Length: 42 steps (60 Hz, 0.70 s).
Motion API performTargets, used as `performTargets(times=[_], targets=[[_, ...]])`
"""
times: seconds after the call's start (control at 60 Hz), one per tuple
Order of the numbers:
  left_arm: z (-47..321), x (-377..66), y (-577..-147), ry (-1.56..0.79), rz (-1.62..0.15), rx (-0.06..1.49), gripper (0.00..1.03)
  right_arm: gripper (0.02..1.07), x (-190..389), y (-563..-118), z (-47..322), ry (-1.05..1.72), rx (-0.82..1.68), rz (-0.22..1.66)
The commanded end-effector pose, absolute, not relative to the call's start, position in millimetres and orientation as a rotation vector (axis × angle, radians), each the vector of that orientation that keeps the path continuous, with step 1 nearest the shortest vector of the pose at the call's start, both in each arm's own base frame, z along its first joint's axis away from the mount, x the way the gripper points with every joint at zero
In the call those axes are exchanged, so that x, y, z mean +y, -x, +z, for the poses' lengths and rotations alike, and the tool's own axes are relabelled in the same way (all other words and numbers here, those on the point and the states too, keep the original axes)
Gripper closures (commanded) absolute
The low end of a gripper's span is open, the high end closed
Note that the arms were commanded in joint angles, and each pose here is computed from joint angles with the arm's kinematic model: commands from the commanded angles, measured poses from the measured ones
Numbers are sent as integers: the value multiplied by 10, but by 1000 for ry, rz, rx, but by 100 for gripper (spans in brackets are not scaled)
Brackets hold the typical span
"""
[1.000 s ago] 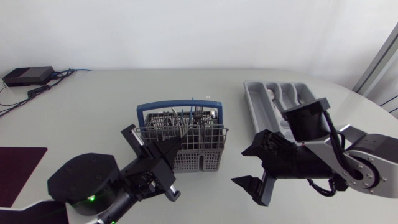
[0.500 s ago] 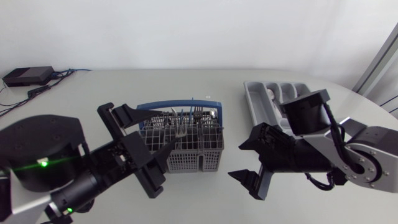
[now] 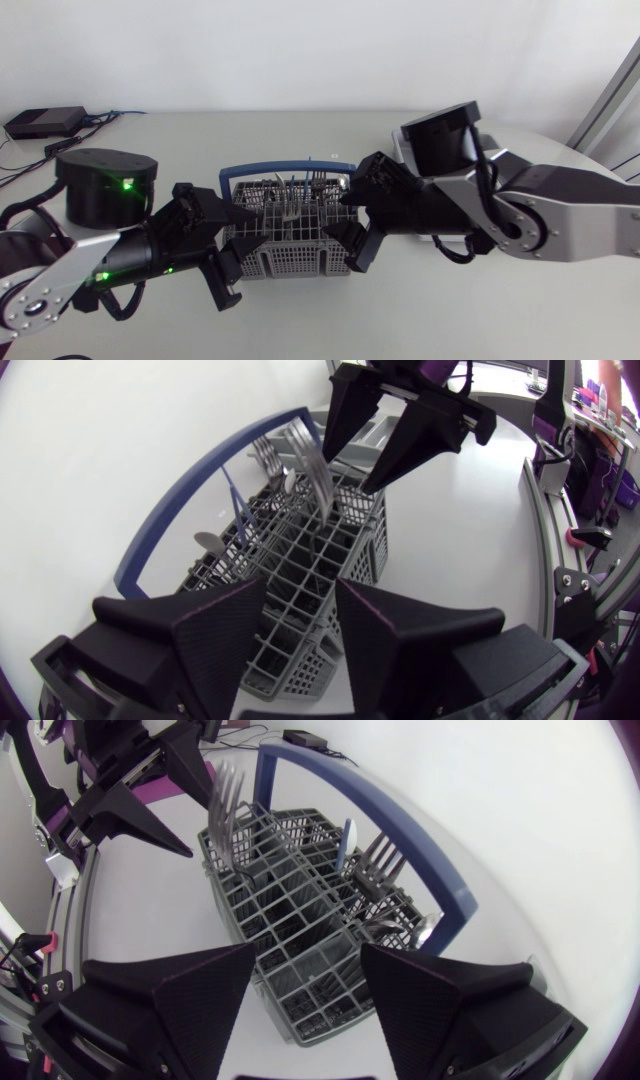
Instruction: Unload the cutlery basket into the drawer organizer.
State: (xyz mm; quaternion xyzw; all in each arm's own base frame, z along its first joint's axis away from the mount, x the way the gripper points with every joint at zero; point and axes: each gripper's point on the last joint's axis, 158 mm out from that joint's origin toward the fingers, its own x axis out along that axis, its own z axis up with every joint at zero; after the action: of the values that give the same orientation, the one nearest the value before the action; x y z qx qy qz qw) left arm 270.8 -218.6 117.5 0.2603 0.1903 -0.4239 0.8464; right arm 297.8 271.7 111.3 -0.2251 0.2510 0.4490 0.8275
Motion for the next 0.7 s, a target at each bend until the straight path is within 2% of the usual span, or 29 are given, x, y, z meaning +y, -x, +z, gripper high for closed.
performTargets(times=[0.0, 0.133, 0.217, 0.283, 0.35, 0.433, 0.483, 0.567, 0.583, 0.667, 0.683], targets=[[1180, -2188, -2879, -500, -885, 418, 44, 34, 2775, -3056, 941, 470, 582, 940], [1083, -2133, -3038, -449, -889, 466, 43, 34, 2763, -3156, 704, 489, 629, 911], [1064, -2123, -3076, -415, -907, 483, 43, 34, 2755, -3151, 697, 487, 637, 910], [1098, -2119, -3071, -410, -910, 478, 43, 28, 2738, -3117, 899, 468, 591, 904], [1219, -2120, -3031, -406, -916, 458, 42, 17, 2707, -3060, 1140, 449, 544, 900], [1361, -2118, -2957, -408, -919, 432, 39, 16, 2692, -2938, 1378, 440, 506, 916], [1448, -2114, -2862, -408, -929, 416, 35, 11, 2721, -2850, 1482, 437, 482, 938], [1489, -2150, -2751, -422, -955, 403, 28, 11, 2801, -2717, 1581, 445, 451, 981], [1483, -2141, -2731, -428, -957, 402, 25, 8, 2841, -2660, 1586, 449, 448, 1004], [1432, -2122, -2680, -459, -967, 394, 22, 7, 2985, -2493, 1500, 524, 418, 1081], [1391, -2111, -2668, -472, -971, 396, 19, 7, 3015, -2477, 1479, 533, 416, 1092]])
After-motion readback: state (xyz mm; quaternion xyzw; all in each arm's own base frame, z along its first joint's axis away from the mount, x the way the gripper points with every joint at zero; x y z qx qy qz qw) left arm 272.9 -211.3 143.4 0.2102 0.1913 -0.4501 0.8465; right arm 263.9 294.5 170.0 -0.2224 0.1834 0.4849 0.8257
